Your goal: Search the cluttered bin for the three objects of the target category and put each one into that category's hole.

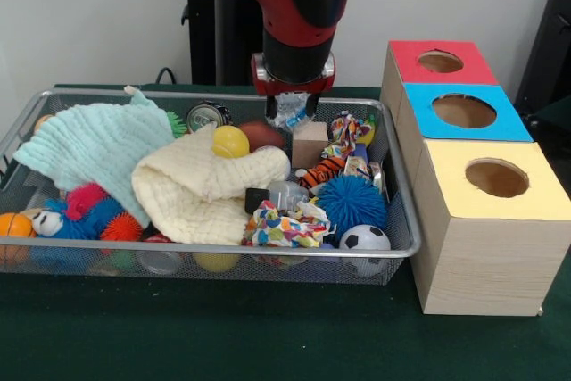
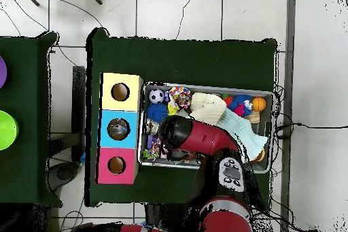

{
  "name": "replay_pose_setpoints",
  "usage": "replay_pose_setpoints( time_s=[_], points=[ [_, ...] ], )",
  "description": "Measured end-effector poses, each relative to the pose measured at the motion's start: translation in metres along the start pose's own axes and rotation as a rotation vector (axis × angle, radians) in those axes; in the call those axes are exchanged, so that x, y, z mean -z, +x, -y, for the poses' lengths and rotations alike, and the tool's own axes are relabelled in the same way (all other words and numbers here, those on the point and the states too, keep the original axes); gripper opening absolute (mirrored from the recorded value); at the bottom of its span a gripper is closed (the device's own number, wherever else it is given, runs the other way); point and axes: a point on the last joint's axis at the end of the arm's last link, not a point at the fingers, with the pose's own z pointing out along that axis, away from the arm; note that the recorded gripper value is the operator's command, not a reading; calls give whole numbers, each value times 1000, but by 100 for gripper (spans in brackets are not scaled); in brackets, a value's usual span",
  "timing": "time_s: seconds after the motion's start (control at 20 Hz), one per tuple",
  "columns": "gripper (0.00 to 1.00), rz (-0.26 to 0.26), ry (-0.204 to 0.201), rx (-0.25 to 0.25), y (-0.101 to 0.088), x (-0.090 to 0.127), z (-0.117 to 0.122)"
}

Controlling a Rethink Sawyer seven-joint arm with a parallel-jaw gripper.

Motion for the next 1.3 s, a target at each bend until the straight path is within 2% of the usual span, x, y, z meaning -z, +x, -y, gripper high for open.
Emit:
replay_pose_setpoints(
  time_s=[0.3, 0.65, 1.3],
  points=[
    [100, 24, 13, -2, -4, -13, 3],
    [100, 9, 0, -15, -2, -24, 10],
    [100, 6, -2, -16, 1, -24, 10]
  ],
)
